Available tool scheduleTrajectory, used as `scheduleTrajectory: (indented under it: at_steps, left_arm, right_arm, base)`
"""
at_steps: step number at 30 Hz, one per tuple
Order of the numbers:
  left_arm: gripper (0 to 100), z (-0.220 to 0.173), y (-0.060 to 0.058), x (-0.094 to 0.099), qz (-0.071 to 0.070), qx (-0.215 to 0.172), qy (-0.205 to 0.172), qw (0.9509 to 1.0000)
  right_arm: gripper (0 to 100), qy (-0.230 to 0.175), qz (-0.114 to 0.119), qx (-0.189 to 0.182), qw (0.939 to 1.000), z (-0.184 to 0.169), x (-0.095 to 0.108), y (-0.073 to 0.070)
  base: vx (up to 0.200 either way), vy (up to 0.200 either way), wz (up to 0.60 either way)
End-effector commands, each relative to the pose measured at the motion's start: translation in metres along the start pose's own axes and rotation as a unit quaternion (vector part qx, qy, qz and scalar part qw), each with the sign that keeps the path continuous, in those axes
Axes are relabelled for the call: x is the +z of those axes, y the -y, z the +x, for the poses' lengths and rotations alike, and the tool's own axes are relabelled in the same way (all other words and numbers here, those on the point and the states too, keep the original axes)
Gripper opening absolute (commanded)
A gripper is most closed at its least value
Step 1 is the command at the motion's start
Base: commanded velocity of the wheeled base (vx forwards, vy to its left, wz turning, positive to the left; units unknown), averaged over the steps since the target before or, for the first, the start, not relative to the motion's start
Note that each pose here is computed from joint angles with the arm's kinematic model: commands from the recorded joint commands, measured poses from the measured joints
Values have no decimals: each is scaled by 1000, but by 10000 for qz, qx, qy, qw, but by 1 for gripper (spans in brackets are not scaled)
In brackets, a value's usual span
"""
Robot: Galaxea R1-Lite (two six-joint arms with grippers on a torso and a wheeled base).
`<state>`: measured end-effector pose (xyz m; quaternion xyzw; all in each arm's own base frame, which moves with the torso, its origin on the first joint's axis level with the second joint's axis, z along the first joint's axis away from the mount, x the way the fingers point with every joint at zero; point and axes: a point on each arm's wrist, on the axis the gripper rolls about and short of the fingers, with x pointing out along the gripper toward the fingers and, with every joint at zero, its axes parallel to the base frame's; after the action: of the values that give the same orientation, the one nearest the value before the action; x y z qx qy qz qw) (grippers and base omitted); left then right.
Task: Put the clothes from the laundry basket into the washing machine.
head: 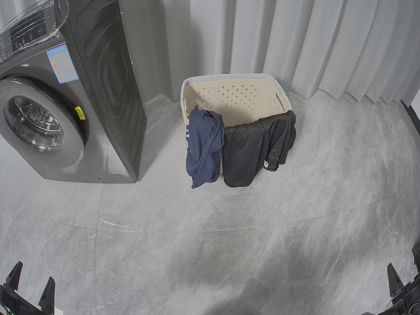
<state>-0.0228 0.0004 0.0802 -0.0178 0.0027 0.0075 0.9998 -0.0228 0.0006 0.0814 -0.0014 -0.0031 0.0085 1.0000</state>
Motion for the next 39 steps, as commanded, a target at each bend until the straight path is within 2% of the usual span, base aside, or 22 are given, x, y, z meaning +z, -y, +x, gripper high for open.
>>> scheduleTrajectory:
  at_steps: [1, 6, 30, 36, 39]
  left_arm:
    - [100, 0, 0, -4, -5, 2, -2, 10000]
    - [100, 0, 0, -4, -5, 2, -2, 10000]
    - [100, 0, 0, -5, 2, 3, -10, 10000]
    - [100, 0, 0, -5, -5, 3, -10, 10000]
    - [100, 0, 0, -4, 2, 10, -2, 10000]
  right_arm:
    - [100, -62, -8, -1, 10000, 1, -5, 0]
    - [100, -62, -8, -1, 10000, 1, -5, 0]
    - [100, -62, -8, -1, 10000, 1, -5, 0]
    - [100, -62, -8, -1, 10000, 1, -5, 0]
    - [100, -62, -8, -1, 10000, 1, -5, 0]
  base:
    - [0, 0, 0]
    - [0, 0, 0]
    - [200, 0, 0]
    - [0, 0, 0]
    - [0, -200, 0]
